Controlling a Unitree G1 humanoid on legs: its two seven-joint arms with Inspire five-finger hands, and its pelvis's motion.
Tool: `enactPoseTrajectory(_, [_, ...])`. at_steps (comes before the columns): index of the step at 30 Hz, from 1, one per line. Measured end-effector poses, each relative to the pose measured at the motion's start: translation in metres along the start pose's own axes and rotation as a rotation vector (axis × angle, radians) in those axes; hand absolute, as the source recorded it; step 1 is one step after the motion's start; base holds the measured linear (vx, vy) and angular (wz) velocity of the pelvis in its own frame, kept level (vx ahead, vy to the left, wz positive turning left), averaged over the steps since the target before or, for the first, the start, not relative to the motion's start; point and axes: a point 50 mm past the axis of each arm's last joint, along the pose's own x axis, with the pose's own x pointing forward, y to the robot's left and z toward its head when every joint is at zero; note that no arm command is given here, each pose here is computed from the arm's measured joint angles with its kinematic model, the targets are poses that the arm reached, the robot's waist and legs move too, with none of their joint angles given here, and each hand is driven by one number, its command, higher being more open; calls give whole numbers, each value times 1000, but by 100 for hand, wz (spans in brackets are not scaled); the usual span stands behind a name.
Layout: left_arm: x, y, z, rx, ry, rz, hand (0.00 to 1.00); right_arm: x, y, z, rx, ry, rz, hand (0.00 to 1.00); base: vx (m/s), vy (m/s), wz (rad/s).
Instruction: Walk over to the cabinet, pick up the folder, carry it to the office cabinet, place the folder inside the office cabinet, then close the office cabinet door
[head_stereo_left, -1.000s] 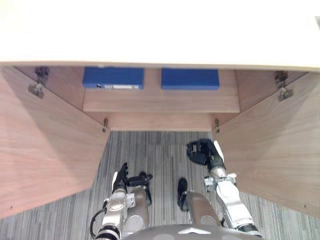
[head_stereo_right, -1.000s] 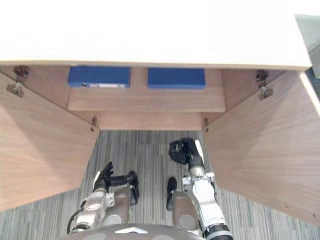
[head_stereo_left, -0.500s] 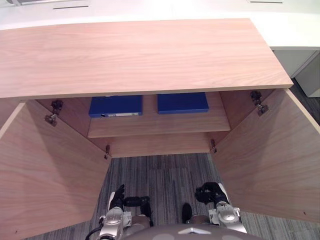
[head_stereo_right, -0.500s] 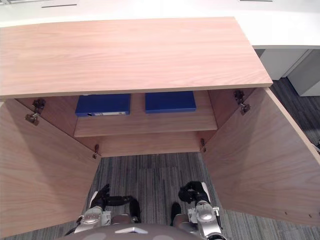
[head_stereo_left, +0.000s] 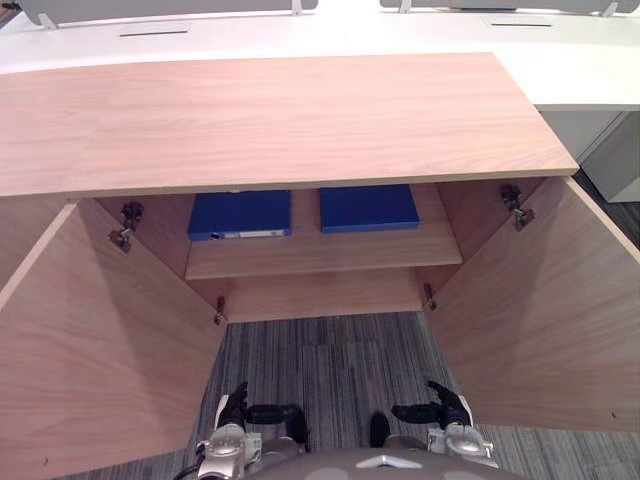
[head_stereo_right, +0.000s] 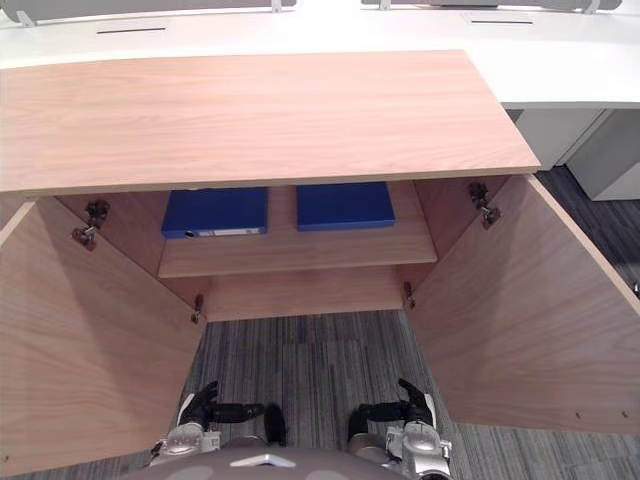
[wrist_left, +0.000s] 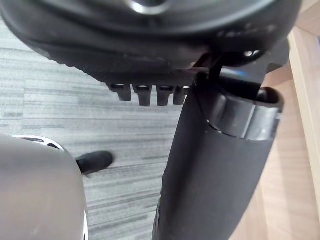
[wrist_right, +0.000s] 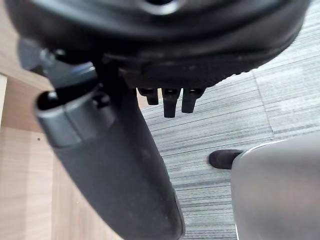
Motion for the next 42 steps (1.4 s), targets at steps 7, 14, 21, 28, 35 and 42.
enactPoseTrajectory(7, [0,1,-1,4,5,4,100,1,-4,0,150,26,-38,100,53,0,-23])
enactPoseTrajectory(14, [1,2,-3,10,34,4,100,1,-19,-8,365,64,-122,100,-14,-5,-52])
enactPoseTrajectory(21, [2,4,0,10,28,21,100,-8,-58,-16,653,20,-309,100,-38,-19,-68])
enactPoseTrajectory(28, [2,-4,11,-37,-19,20,100,-22,-108,8,806,-170,-513,100,9,-31,-46])
enactPoseTrajectory(35, [1,-11,19,-42,-58,1,100,-21,-131,83,792,-427,-484,100,-22,-41,-23])
enactPoseTrajectory(42, [-3,-7,3,27,-36,-28,100,-28,-142,174,487,-686,-337,100,-48,-35,-12])
